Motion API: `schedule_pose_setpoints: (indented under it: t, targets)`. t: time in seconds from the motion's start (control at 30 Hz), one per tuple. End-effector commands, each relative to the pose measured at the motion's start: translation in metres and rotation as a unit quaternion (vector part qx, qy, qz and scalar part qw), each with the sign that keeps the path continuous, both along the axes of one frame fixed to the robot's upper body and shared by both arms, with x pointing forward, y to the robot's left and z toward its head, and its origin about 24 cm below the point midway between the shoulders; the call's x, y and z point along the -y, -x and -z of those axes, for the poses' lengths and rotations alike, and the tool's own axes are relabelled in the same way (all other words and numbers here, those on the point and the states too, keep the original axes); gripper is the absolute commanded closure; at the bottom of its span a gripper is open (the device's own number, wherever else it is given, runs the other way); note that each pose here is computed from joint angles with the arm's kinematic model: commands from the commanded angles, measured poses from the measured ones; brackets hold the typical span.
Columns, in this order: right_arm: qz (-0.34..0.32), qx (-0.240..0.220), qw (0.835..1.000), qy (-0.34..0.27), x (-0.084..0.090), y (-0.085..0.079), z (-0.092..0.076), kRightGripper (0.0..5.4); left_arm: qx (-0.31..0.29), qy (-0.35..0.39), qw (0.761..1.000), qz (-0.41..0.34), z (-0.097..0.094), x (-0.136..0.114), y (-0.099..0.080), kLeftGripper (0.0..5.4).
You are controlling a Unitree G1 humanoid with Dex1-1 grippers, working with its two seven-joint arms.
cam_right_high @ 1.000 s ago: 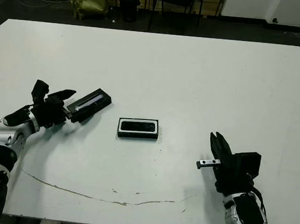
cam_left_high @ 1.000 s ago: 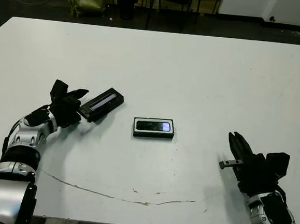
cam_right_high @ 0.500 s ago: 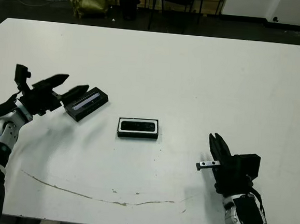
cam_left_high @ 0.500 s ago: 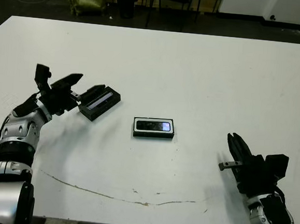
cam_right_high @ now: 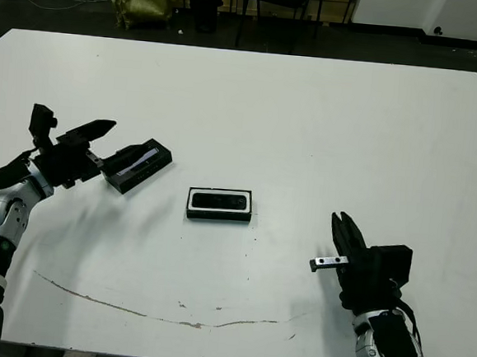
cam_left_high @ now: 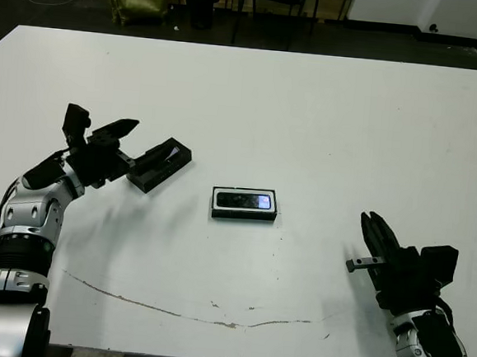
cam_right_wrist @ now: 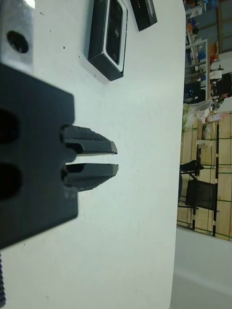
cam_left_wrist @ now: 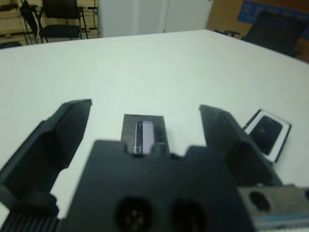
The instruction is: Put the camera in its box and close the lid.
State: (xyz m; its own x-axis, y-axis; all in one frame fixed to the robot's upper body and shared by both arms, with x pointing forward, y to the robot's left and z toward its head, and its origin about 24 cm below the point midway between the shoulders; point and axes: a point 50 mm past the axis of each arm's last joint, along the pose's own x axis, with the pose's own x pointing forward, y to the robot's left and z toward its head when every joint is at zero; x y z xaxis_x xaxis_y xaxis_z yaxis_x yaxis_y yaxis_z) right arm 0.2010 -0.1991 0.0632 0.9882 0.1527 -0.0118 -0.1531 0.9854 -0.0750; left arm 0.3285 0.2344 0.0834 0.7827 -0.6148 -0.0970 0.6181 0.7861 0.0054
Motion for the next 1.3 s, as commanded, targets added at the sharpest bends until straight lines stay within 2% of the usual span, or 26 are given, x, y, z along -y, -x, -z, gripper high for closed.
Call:
schedule_pose_setpoints:
  t: [0.03,0.37,0.83,1.3]
  targets:
    - [0.003,-0.017,1.000,0.007,0.003,0.002,0.005,5.40,-0.043,-0.032,0.998,-0.016,0.015,-0.009,0.001,0.02]
    - [0.002,-0.023,1.000,0.002,0.003,0.002,0.007,5.40,-0.081,-0.064,0.994,-0.045,0.025,-0.020,-0.005,0.02]
    - [0.002,-0.031,0.999,0.006,0.002,0.002,0.007,5.40,-0.096,-0.049,0.994,-0.035,0.029,-0.014,-0.007,0.02]
    - [-0.002,-0.025,1.000,-0.002,0.004,0.001,0.011,5.40,-0.098,-0.066,0.993,-0.003,0.036,-0.008,-0.003,0.02]
